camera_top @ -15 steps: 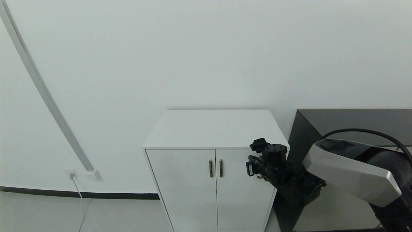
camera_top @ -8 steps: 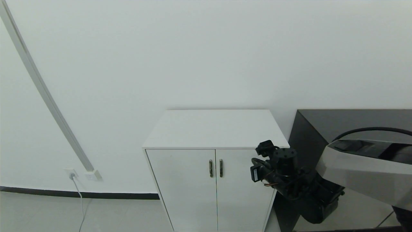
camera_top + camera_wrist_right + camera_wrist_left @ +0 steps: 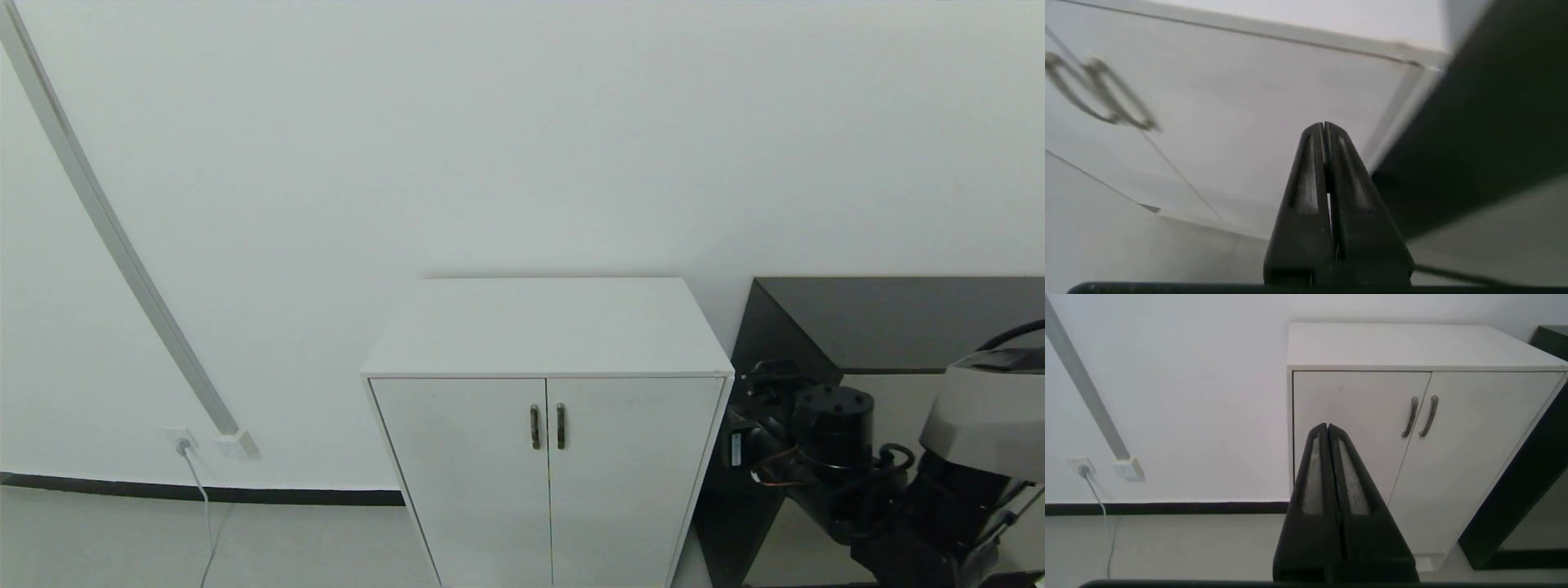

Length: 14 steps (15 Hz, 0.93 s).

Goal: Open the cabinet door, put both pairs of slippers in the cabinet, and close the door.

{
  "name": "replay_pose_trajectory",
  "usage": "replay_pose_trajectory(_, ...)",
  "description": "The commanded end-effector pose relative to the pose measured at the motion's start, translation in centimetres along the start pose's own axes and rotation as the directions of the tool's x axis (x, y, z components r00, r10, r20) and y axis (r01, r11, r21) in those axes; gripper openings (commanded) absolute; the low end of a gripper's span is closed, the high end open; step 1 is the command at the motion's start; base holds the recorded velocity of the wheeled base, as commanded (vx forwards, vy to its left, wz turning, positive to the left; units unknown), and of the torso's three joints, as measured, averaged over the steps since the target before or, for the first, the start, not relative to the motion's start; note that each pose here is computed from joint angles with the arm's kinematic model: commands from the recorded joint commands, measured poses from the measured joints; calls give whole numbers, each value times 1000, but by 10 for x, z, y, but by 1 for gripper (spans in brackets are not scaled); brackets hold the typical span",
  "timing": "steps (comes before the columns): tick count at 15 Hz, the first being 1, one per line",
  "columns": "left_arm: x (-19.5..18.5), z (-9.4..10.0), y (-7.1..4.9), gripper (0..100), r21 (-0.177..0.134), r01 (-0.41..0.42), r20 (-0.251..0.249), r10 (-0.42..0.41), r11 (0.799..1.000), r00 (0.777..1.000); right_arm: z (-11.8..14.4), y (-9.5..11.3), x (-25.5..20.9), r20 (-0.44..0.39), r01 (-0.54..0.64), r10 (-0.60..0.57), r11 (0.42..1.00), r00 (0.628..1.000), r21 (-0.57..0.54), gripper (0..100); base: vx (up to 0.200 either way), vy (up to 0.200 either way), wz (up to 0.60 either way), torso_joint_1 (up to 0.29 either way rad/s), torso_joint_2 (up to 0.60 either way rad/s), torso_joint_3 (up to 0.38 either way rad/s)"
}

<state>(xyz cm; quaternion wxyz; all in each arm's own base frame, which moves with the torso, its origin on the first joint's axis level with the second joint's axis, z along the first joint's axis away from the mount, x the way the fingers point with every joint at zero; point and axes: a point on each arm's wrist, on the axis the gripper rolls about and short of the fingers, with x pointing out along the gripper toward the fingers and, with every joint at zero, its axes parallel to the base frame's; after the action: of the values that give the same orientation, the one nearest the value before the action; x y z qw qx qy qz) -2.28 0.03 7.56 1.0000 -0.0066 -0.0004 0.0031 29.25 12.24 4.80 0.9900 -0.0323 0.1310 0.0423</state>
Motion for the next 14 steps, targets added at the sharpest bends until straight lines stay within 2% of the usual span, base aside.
replay_pose_trajectory(1,0,0,0,0,-1,0,1,0,1000,1000,12,-28,-29,13,101,-102,995,995,21,0,0,0,0,0,0,0)
replay_pose_trajectory(7,0,0,0,0,-2,0,-1,0,1000,1000,13,-81,-93,-5,265,-265,963,964,58,0,0,0,0,0,0,0)
replay_pose_trajectory(11,0,0,0,0,-1,0,1,0,1000,1000,9,-94,-129,-6,313,-313,947,950,67,0,0,0,0,0,0,0)
replay_pose_trajectory(14,0,0,0,0,-2,0,1,0,1000,1000,15,-106,-147,10,366,-368,926,930,91,0,0,0,0,0,0,0)
